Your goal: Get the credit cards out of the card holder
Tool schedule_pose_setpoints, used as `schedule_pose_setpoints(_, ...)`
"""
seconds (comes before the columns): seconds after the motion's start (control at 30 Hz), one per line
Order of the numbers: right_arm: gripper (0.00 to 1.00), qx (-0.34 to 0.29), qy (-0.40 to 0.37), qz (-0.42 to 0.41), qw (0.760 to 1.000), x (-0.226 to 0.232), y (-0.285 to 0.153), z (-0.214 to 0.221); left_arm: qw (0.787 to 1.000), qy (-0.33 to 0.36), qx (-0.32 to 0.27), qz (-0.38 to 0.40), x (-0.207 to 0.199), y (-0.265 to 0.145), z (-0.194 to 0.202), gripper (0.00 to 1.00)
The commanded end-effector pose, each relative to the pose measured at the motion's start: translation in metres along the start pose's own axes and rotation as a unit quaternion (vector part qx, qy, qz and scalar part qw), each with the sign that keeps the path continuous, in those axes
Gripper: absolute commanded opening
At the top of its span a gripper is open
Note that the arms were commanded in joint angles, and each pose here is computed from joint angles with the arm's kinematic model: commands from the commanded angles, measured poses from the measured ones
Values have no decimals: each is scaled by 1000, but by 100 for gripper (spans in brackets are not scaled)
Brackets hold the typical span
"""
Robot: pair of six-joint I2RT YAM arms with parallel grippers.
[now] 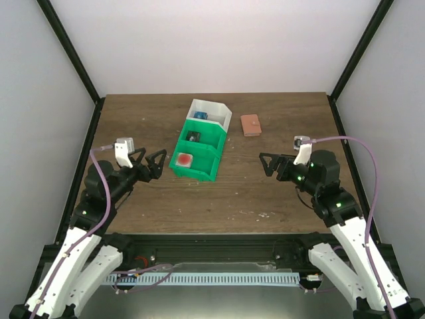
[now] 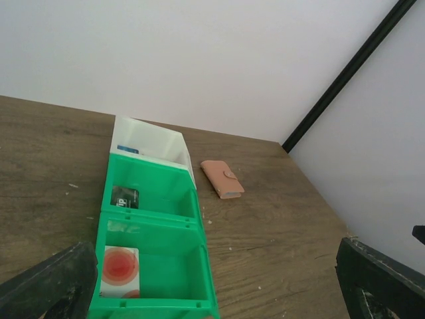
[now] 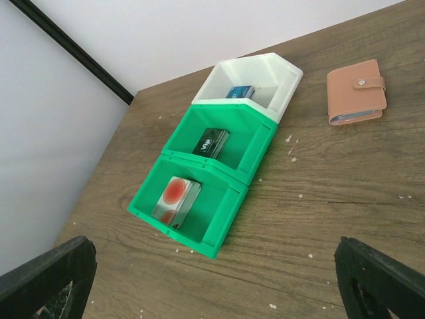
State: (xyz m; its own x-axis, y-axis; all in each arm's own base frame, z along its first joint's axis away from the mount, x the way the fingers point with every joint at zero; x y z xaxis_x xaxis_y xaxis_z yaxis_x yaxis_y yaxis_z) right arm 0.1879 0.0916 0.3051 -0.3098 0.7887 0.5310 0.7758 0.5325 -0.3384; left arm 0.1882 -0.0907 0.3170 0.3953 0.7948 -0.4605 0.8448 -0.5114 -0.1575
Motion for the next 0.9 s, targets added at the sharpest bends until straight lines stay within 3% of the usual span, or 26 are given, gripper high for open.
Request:
schedule_pose_setpoints(0.0, 100, 1, -8, -9, 1000, 3, -3, 0, 1000, -6, -8, -4, 1, -1, 0, 100)
schedule_pose_setpoints(0.43, 100, 8, 21, -28, 999, 5, 14, -3, 999, -25, 18, -39, 12, 11, 8, 100)
schedule_pose_setpoints(0.67, 100, 1, 40, -18, 999, -11, 54, -1, 996, -40, 60, -54, 26, 24, 36, 99)
schedule_pose_setpoints(0.77, 96, 3, 31, 2, 1000, -21, 79, -2, 993, -69, 91, -34, 27, 32, 50, 89)
schedule_pose_setpoints(0.87, 84, 5, 10, 35, 999, -36, 106, -3, 987, -86, 125, -50, 33, 40, 61, 78)
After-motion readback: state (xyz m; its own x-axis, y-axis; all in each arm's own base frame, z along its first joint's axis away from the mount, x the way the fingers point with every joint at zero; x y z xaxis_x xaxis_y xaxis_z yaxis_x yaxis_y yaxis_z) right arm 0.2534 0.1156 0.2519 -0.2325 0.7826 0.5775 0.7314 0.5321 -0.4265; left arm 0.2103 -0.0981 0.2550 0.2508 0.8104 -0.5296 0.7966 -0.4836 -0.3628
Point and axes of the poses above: each gripper's point midway between its finger pads, its own y axis out along the fingers, its own x axis along the line the jaws close on, z = x × y, the point moved 7 cm from there along -y, back along the fingers
